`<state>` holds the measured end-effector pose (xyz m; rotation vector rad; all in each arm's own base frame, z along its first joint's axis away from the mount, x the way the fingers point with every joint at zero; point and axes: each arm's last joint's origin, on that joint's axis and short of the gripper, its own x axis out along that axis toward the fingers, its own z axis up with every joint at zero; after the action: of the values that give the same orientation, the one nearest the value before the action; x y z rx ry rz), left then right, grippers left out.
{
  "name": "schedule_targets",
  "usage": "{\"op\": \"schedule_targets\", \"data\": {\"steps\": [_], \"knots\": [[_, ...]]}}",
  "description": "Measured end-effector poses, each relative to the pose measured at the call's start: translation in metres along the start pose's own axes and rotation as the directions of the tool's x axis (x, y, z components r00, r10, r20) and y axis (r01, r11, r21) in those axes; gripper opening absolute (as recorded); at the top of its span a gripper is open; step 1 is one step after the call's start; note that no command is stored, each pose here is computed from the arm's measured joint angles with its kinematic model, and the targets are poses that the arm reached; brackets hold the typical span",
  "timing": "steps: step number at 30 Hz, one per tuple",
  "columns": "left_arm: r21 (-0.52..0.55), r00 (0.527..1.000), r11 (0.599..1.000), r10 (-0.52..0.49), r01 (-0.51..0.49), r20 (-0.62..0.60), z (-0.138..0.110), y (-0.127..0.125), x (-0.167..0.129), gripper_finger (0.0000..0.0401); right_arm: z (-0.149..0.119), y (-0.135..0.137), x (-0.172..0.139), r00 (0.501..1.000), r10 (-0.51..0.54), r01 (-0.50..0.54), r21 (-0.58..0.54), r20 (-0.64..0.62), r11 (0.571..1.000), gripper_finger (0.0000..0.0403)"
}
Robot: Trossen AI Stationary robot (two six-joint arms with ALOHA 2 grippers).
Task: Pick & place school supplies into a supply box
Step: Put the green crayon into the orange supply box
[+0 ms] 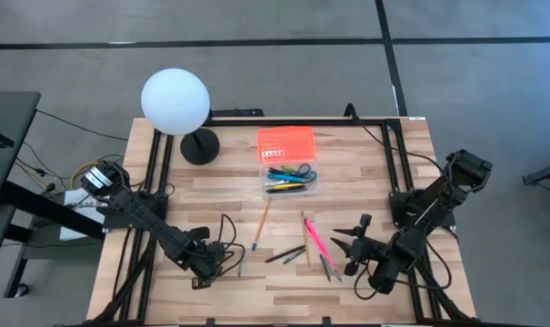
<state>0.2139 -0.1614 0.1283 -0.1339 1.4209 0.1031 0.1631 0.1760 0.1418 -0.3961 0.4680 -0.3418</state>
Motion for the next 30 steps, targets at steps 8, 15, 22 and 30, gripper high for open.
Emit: {"op": "schedule_targets", "data": {"steps": [8, 15, 22, 30], "knots": [[0.040, 1.000, 0.999, 0.008, -0.008, -0.004, 0.005, -0.004, -0.007, 0.0015, 0.000, 0.000, 0.000, 1.000, 0.000, 0.000, 0.001, 0.000, 1.000, 0.0117], [0.126, 0.986, 0.985, 0.100, -0.117, 0.135, 0.028, -0.011, -0.027, 0.0008, 0.000, 0.000, 0.000, 1.000, 0.002, -0.002, 0.007, -0.001, 1.000, 0.0117], [0.114, 0.917, 0.947, 0.253, -0.300, 0.310, 0.065, 0.005, -0.049, 0.0010, 0.000, 0.000, 0.000, 1.000, 0.002, -0.002, 0.008, -0.001, 1.000, 0.0117], [0.072, 0.822, 0.896, 0.366, -0.437, 0.437, 0.125, 0.060, -0.062, 0.0012, 0.000, 0.000, 0.000, 1.000, 0.002, -0.002, 0.009, -0.001, 1.000, 0.0117]]}}
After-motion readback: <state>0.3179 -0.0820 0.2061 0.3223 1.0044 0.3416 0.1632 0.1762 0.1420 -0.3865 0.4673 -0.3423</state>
